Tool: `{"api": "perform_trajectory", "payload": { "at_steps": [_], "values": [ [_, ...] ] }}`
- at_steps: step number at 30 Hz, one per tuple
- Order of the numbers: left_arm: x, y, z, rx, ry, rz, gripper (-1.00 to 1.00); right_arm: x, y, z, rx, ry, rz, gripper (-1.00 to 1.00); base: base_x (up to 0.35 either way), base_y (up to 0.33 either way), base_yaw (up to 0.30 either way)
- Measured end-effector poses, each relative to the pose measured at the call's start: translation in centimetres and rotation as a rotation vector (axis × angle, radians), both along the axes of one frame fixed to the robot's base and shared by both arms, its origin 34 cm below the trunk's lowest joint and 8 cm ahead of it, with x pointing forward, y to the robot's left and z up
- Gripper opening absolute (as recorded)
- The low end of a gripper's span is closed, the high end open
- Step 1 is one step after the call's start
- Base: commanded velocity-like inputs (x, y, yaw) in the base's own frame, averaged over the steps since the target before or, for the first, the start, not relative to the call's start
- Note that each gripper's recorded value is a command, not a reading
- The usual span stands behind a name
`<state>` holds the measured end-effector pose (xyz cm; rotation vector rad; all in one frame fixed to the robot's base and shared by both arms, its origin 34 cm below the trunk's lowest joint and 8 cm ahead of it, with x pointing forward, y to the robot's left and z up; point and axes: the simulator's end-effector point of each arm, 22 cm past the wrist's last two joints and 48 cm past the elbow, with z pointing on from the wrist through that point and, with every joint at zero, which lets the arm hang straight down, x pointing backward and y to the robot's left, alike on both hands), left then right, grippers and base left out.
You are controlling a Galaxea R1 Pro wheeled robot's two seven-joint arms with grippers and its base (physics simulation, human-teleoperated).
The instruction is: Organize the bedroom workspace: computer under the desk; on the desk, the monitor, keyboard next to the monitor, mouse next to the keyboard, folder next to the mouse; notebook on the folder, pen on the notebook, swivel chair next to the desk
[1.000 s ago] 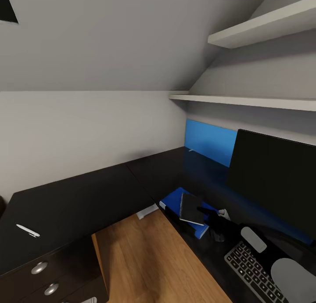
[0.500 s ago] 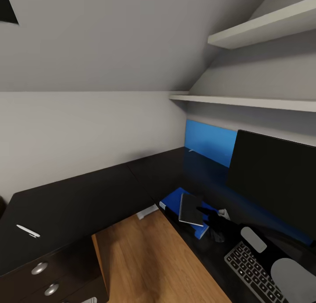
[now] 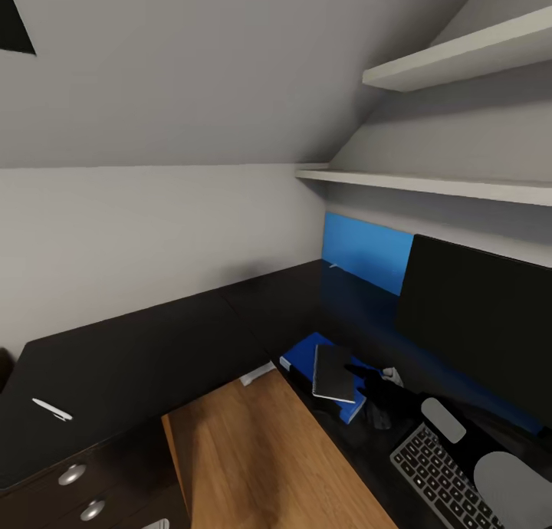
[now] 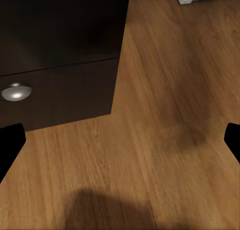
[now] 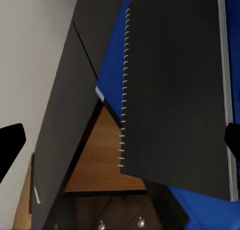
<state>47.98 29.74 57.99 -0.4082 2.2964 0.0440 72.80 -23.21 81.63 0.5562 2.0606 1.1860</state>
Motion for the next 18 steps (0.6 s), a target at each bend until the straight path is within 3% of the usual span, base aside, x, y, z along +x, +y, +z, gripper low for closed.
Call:
{"api": "perform_trajectory", "payload": {
  "at_steps": [13, 18],
  "values": [
    [0.0, 0.0, 2.0, 0.0, 0.0, 0.0, 1.0, 0.0, 0.2, 2.1, -0.006, -0.004, 0.005, 1.0, 0.0, 0.0, 0.0],
    [0.0, 0.0, 2.7, 0.0, 0.0, 0.0, 1.0, 0.7, 1.0, 4.2, -0.042, -0.057, 0.025, 1.0, 0.0, 0.0, 0.0]
  ]
}}
